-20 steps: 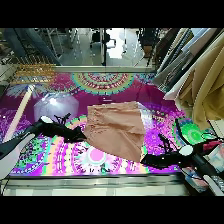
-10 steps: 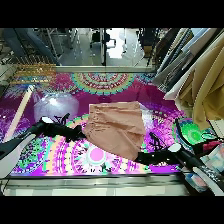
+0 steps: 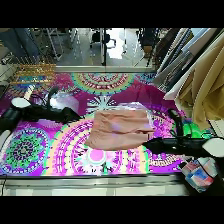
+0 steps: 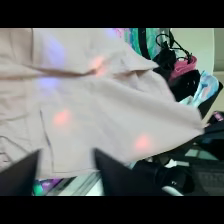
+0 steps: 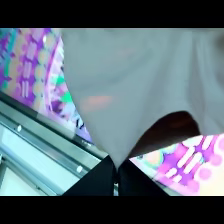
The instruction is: Fold the clothes and pants, and hang the long-sleeved shirts on hangers.
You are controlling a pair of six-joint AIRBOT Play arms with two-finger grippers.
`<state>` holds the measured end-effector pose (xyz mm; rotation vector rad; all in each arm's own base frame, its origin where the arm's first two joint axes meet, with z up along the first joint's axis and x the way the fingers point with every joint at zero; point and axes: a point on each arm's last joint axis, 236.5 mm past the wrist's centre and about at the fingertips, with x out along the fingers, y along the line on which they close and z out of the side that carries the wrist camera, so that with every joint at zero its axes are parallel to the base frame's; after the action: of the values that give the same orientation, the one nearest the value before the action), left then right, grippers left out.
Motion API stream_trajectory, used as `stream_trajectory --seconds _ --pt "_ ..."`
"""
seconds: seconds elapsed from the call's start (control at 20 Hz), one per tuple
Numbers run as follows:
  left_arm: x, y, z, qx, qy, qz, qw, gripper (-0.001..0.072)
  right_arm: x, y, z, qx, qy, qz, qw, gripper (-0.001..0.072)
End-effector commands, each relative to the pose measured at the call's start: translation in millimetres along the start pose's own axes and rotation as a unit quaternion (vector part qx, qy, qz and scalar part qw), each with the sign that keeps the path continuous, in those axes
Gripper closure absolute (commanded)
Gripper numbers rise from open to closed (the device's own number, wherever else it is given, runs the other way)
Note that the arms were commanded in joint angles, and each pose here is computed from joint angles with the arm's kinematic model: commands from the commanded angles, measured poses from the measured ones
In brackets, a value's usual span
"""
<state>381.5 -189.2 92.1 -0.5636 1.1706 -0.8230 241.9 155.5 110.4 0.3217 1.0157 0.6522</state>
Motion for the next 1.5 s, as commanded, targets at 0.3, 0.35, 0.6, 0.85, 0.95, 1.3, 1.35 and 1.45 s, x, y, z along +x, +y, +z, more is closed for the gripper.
stream_trajectory --seconds 0.3,0.35,0.6,0.85,0.95,1.3,1.35,1.45 --pt "90 63 -167 -0.153 0.161 0.107 0.969 0.0187 10 -17 -26 0.039 0.042 -0.019 0.998 0.0699" --pt "92 71 -177 -0.176 0.163 0.112 0.964 0.0187 10 -20 -27 0.036 0.044 -0.025 0.998 0.0699" --pt "113 71 -175 -0.260 0.129 0.076 0.954 0.0187 10 -29 -19 0.030 0.026 -0.044 0.998 0.0698" --pt "153 61 -170 -0.330 0.111 0.037 0.937 0.0187 10 -30 -20 0.026 0.028 -0.045 0.998 0.0698" --pt "166 65 -180 -0.343 0.121 0.042 0.931 0.0191 10 -30 -20 0.026 0.028 -0.045 0.998 0.0698" --pt "151 68 -157 -0.348 0.091 0.025 0.933 0.0698 9 -27 -28 0.026 0.045 -0.040 0.998 0.0698" --pt "141 64 -150 -0.329 0.086 0.012 0.940 0.0699 9 -27 -28 0.026 0.045 -0.040 0.998 0.0698" --pt "117 52 -135 -0.284 0.074 -0.019 0.956 0.0700 5 -23 -24 0.020 0.041 -0.039 0.998 0.0698"
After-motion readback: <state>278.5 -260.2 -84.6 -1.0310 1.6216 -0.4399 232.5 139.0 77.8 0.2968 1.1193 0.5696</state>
